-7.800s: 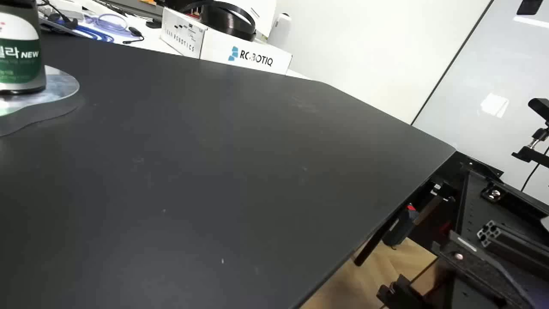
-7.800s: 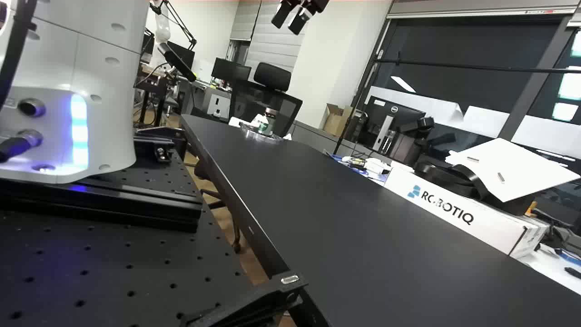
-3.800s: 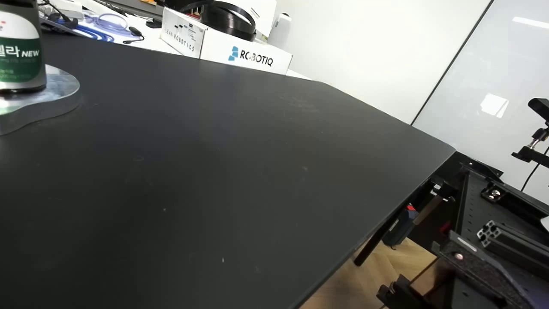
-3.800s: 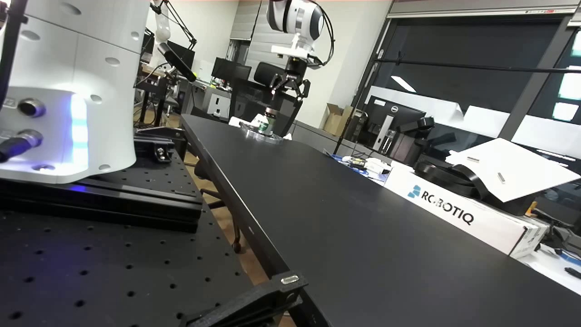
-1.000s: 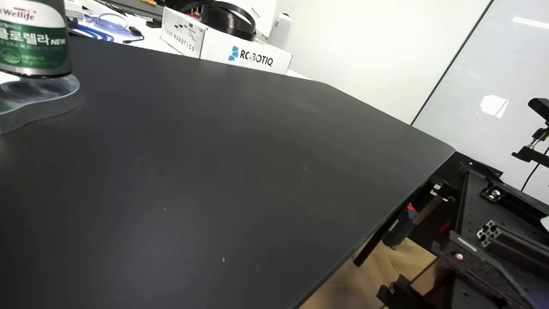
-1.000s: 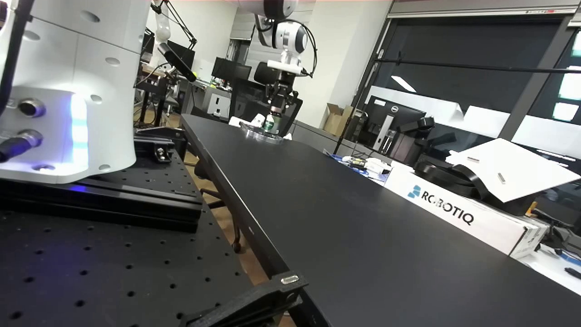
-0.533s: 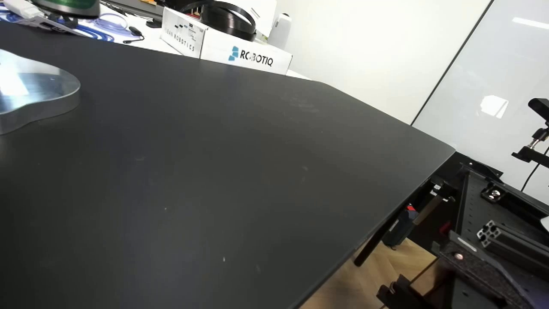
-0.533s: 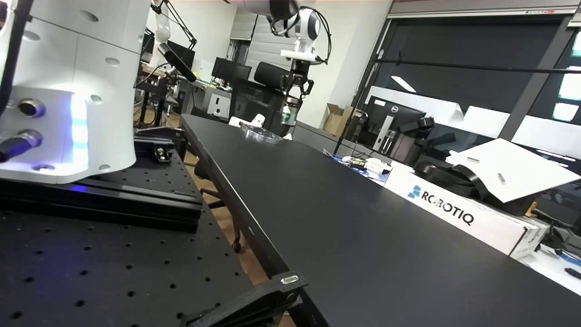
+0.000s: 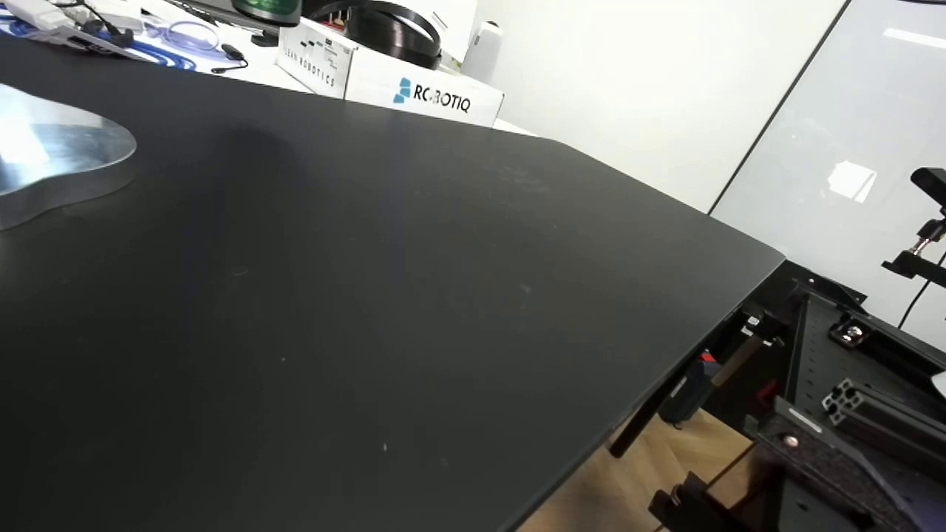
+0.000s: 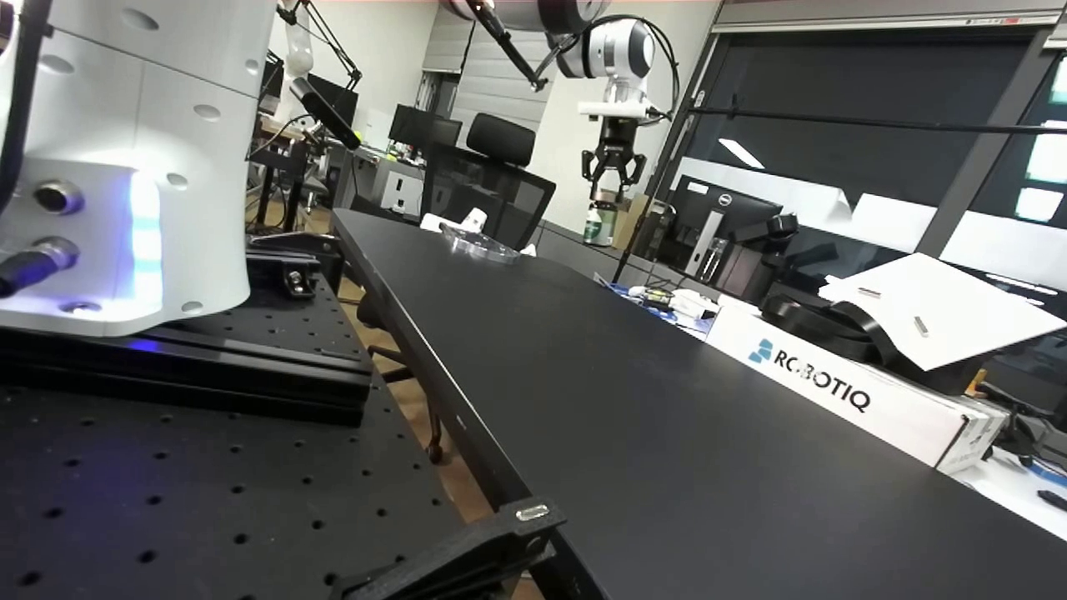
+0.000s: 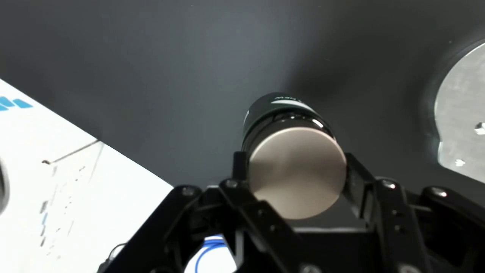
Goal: Remove the bottle from the top of the silver object and move it to the right side of the table
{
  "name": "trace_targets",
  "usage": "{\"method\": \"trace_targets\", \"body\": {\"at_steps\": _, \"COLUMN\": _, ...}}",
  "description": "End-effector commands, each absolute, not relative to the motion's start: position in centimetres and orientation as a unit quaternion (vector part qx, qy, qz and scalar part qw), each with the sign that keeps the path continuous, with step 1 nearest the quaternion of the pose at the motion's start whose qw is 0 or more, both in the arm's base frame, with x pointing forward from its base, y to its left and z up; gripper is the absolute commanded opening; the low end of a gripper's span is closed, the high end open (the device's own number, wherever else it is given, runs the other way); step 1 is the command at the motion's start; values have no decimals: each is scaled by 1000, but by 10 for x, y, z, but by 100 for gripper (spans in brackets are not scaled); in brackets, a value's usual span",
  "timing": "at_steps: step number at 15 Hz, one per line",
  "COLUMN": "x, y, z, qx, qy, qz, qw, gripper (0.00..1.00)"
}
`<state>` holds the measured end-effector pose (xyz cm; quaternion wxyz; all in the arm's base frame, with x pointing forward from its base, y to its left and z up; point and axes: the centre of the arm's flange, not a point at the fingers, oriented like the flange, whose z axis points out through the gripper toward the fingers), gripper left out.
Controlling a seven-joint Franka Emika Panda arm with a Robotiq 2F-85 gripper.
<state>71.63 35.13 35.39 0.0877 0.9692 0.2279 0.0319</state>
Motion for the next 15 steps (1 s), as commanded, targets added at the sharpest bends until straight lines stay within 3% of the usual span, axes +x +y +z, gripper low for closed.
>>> {"method": "trace_targets", "body": {"at_steps": 1, "x": 717, "y": 282, "z": 354, "qx": 978, "qy": 184, "qz": 30, "qw": 94, "gripper": 36}}
{"method": "trace_targets", "body": {"at_steps": 7, "x": 709, "y": 199, "z": 335, "qx": 983, "qy": 147, "qz": 11, "qw": 108, "gripper": 36}}
{"method": "trace_targets", "body": {"at_steps": 15, "x": 701, "y": 172, "z": 327, "qx": 982, "qy": 159, "qz": -2, "qw": 101, "gripper": 36}}
